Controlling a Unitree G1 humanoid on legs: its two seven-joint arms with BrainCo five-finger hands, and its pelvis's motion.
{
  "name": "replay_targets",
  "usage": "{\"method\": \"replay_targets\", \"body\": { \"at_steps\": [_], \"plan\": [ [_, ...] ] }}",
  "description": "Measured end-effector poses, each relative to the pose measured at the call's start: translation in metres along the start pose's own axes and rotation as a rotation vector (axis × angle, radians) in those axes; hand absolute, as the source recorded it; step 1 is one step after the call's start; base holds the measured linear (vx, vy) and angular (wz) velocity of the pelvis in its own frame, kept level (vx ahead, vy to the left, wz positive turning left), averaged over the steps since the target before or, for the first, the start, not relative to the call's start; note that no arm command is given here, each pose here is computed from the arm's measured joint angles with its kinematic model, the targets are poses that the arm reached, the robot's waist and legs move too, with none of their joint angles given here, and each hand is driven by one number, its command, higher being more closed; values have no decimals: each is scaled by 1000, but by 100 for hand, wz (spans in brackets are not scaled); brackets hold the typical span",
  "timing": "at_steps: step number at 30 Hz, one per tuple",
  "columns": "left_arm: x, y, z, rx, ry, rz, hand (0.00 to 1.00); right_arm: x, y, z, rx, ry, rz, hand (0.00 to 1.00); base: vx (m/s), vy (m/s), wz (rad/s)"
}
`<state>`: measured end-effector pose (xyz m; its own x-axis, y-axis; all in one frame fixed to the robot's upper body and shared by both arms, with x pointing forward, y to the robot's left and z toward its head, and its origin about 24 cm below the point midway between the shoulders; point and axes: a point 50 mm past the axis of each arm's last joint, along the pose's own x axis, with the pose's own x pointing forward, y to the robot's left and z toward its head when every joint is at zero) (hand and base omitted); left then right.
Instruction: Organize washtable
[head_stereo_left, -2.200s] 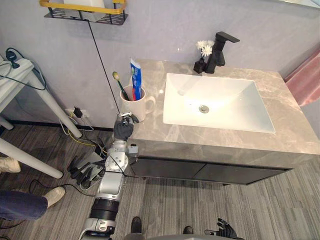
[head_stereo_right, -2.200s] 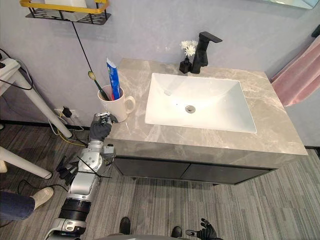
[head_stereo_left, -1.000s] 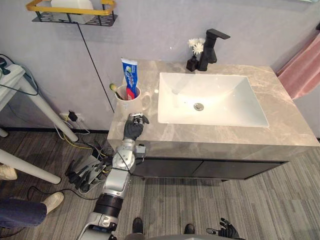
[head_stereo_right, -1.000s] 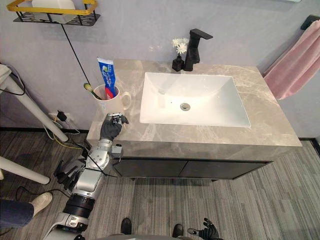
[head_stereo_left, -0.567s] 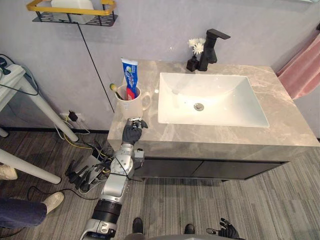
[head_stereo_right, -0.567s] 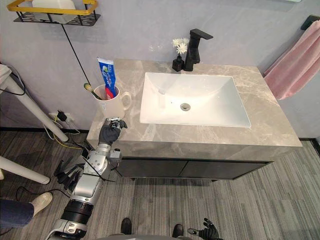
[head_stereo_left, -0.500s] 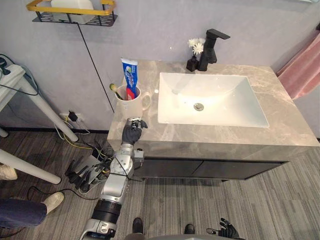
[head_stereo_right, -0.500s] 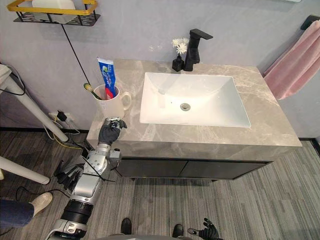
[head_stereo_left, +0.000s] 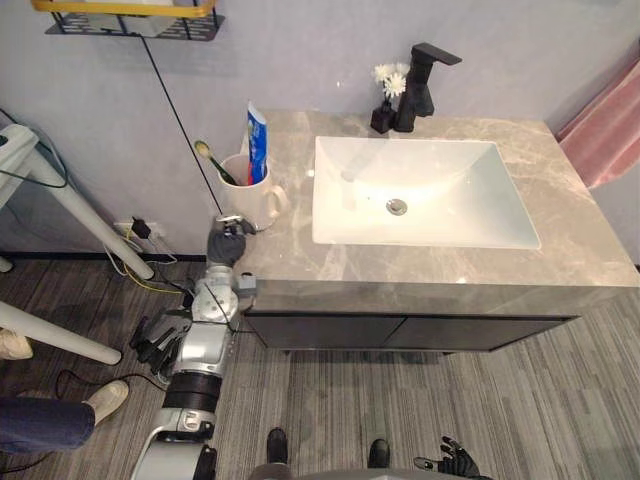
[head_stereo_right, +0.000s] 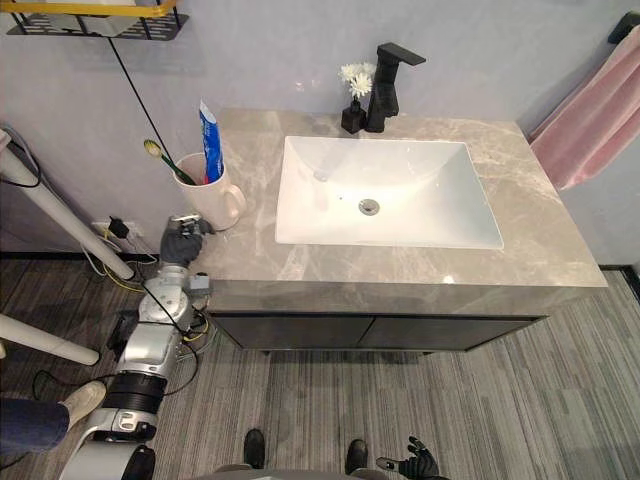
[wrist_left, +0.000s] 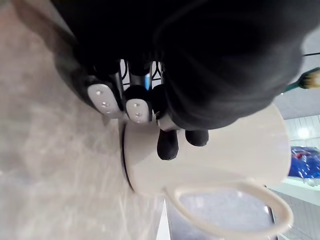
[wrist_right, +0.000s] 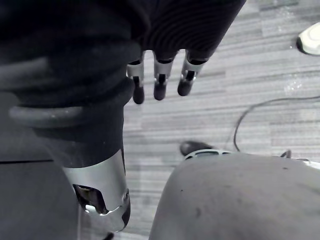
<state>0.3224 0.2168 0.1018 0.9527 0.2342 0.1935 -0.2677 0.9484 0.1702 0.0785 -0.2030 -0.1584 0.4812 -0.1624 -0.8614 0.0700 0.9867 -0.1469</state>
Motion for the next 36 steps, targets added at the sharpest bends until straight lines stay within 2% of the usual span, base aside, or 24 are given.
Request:
{"method": "replay_targets", "body": {
  "at_steps": [11, 20, 28, 32, 36],
  "plan": [
    [20, 9, 27, -30, -81, 37, 100, 2, 0, 12, -21, -44, 21, 0, -6, -2, -3],
    [20, -3, 48, -60, -172, 11, 100, 2, 1, 25, -48, -100, 28, 0, -1, -1, -1],
    [19, -9, 49, -65, -180, -13, 100, 2, 2, 34, -50, -136, 34, 0, 0, 0, 0],
    [7, -9, 47, -78, -187, -23, 100, 1, 3, 37, -55, -154, 39, 0, 0, 0, 0],
    [-23, -16, 40, -165, -191, -71, 100, 1, 4, 37, -58, -153, 42, 0, 0, 0, 0]
  ]
}}
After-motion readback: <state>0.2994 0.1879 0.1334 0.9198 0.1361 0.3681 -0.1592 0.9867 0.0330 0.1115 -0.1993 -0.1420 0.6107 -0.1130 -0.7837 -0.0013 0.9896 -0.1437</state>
